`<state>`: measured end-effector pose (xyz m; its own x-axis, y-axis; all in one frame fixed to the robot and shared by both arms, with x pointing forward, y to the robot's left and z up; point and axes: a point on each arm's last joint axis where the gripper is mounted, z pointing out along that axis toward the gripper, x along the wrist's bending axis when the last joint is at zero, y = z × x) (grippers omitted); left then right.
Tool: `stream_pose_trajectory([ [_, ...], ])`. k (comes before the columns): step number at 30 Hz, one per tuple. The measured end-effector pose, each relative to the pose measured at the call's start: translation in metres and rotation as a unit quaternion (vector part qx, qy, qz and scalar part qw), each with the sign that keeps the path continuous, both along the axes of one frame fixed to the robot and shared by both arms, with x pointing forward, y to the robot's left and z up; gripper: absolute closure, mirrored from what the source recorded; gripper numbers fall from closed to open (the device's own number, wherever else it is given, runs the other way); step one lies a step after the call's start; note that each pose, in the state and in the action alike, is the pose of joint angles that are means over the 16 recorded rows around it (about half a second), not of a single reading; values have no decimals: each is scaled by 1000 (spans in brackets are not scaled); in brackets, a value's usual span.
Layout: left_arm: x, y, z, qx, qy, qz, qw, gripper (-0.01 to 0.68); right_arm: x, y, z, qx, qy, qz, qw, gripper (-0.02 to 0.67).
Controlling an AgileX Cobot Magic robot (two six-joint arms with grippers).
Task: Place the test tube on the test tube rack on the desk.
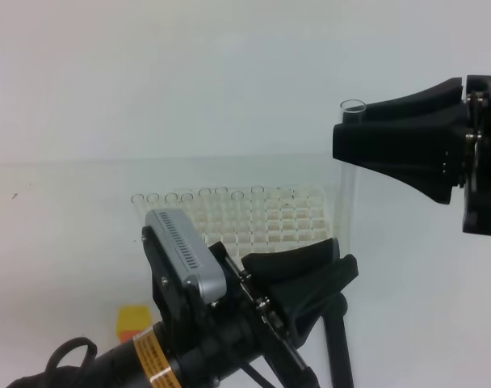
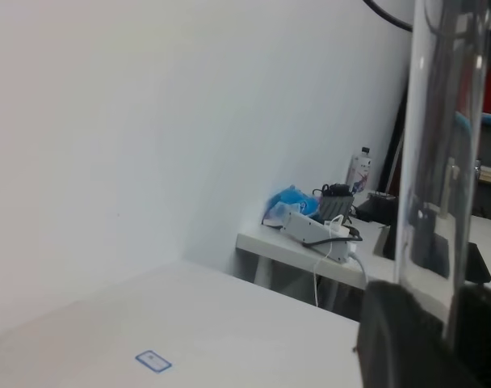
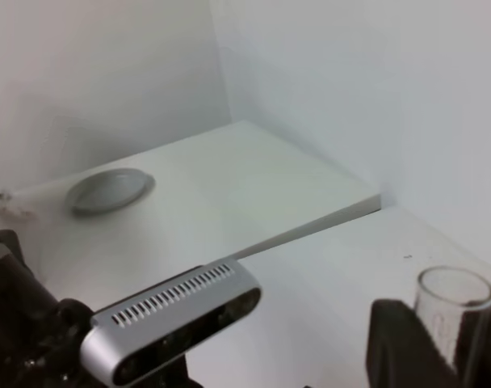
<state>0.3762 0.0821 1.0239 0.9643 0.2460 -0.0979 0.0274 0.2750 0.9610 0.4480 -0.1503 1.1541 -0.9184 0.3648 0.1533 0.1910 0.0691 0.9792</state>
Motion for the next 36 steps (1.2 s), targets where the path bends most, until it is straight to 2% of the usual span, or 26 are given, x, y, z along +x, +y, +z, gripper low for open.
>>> stream_pose_trajectory([
  [5, 0, 0, -1, 3, 5, -1, 1000, 665, 0, 0, 0, -2, -5, 1, 1000, 514],
  [8, 0, 0, -1, 5, 8, 0, 1000, 632, 0, 0, 0, -3, -7, 2, 1000, 517],
  [20, 2, 2, 0, 27, 16, 17, 999, 321, 0, 1, 5, 11, -25, 8, 1000, 518],
  [24, 1, 7, 6, 55, 8, 38, 998, 269, 2, 1, 13, 16, -47, 2, 999, 519],
  [28, -3, 18, 17, 90, -3, 68, 994, 314, 5, -1, 23, 19, -74, -17, 997, 519],
  [36, -20, 58, 43, 168, -20, 143, 975, 532, 15, -6, 39, 13, -120, -79, 990, 519],
])
